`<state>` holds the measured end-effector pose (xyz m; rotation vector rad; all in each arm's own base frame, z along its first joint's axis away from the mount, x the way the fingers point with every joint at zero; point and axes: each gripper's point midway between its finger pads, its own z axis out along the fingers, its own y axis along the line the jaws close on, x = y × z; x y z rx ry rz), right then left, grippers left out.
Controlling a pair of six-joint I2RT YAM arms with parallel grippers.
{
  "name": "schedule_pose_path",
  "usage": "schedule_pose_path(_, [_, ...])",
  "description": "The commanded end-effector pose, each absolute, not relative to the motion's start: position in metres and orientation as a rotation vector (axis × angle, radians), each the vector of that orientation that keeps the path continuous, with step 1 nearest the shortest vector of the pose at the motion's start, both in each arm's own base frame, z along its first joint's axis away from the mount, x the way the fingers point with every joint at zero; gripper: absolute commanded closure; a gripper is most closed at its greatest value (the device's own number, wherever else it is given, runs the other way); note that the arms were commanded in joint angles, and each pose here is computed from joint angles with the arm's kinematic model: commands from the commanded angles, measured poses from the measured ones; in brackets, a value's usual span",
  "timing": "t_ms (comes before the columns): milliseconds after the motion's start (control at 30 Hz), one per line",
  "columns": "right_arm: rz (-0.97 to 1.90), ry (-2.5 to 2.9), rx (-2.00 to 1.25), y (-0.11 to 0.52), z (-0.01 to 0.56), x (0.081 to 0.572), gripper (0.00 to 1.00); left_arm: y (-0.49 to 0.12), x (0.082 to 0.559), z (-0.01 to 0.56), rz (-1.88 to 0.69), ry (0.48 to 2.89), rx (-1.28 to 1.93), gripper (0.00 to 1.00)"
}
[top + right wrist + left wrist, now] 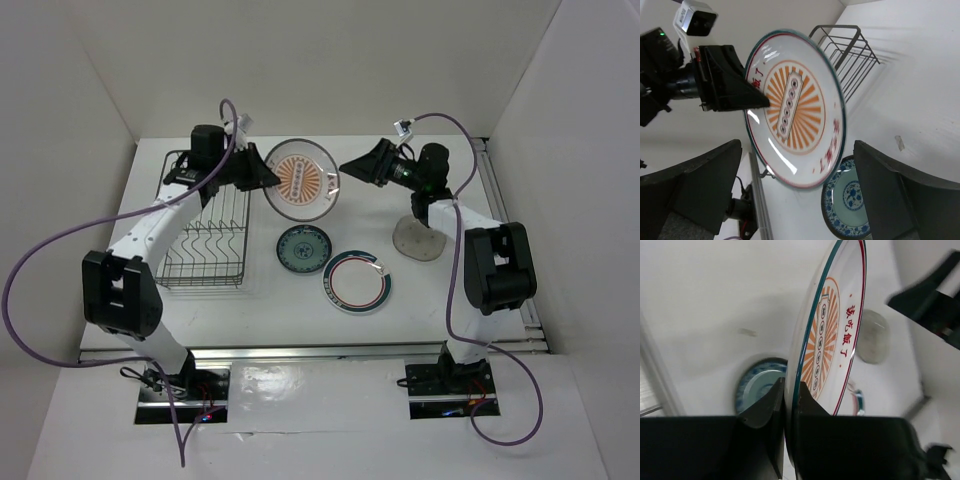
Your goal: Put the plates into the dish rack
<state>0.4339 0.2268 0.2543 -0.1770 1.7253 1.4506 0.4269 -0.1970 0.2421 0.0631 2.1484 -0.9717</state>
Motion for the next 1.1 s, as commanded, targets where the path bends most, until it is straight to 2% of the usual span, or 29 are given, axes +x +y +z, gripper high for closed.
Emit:
schedule_pose_path(0, [1.432, 1.699, -0.198, 0.228, 0.257, 0.432, 0.0, -0.129, 0.439, 0.31, -0.517, 2.017, -0.062, 1.0])
schedule_pose_path(133, [1.404, 1.723, -0.2, 0.226, 0.249, 0.427, 0.0, -0.047, 0.419, 0.352, -0.033, 1.918, -0.17, 1.0])
schedule_pose_path(200, [1.408, 1.747, -0.185, 0.225, 0.239, 0.424, 0.0, -0.002, 0.394, 0.374, 0.212, 1.843, -0.252, 1.0])
schedule_pose_path(300, [1.429, 1.773, -0.178, 0.226, 0.232, 0.416, 0.0, 0.031, 0.361, 0.39, 0.42, 1.8, -0.238, 1.0])
schedule_pose_path(467, [1.443, 1.779, -0.193, 0.232, 0.234, 0.406, 0.0, 0.041, 0.336, 0.387, 0.538, 1.771, -0.044, 1.0])
schedule_pose_path(667, [1.469, 1.767, -0.241, 0.249, 0.24, 0.397, 0.0, 0.073, 0.295, 0.406, 0.756, 1.706, -0.076, 1.0])
schedule_pose_path(800, [1.507, 1.741, -0.269, 0.258, 0.247, 0.387, 0.0, 0.083, 0.285, 0.396, 0.859, 1.694, -0.044, 1.0])
schedule_pose_path(1067, [1.538, 1.737, -0.286, 0.261, 0.249, 0.373, 0.0, 0.078, 0.295, 0.326, 0.712, 1.803, -0.118, 1.0])
